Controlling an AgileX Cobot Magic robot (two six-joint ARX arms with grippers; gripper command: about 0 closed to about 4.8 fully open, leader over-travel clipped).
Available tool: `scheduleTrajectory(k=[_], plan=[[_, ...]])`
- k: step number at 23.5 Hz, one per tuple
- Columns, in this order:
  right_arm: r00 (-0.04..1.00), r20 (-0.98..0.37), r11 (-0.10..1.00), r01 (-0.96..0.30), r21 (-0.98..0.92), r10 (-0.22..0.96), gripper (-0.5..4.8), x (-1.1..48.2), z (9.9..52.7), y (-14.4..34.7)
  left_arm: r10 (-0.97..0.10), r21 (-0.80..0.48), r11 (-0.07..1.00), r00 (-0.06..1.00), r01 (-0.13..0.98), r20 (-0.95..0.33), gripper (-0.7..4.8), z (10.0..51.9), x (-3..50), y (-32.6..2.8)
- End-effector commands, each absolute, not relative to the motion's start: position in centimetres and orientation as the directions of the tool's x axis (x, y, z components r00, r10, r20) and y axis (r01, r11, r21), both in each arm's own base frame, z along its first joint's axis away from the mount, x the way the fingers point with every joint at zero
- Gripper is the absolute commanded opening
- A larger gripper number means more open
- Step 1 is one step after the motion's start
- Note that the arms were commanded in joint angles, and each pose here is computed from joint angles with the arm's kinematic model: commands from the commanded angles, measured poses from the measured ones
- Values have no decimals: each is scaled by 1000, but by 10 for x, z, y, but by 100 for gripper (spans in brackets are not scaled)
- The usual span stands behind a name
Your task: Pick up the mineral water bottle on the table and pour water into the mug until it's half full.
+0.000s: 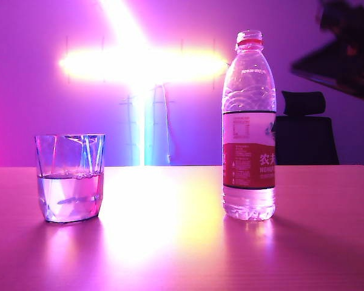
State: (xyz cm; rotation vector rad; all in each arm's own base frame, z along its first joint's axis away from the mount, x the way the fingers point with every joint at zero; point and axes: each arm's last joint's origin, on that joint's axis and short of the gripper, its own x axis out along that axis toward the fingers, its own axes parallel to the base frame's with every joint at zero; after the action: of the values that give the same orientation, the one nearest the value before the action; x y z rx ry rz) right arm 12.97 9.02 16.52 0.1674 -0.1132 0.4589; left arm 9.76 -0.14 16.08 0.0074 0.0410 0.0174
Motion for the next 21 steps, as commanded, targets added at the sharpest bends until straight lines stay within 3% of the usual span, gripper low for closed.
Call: scheduleTrajectory(k=[1, 2, 4, 7, 16, 21], plan=[[963, 129, 968, -246, 51, 237, -8, 134, 164, 81, 15, 4, 1000, 1000, -14, -26, -2, 163, 97, -2], [985, 107, 989, -139, 47, 134, -8, 137, 162, 74, 15, 4, 1000, 1000, -14, -26, -2, 163, 97, -2], [993, 105, 997, -66, 50, 61, -8, 139, 164, 64, 15, 4, 1000, 1000, -14, -26, -2, 163, 97, -2], [986, 166, 997, -39, 67, 27, 14, 136, 175, 49, 15, 4, 1000, 1000, -14, -26, -2, 163, 97, -2], [952, 290, 994, 76, 74, -94, -3, 118, 195, 23, 14, 4, 1000, 1000, -14, -26, -2, 163, 97, -2], [963, 262, 998, 69, 4, -68, -4, 113, 192, 13, 14, 4, 1000, 1000, -14, -26, -2, 163, 97, -2]])
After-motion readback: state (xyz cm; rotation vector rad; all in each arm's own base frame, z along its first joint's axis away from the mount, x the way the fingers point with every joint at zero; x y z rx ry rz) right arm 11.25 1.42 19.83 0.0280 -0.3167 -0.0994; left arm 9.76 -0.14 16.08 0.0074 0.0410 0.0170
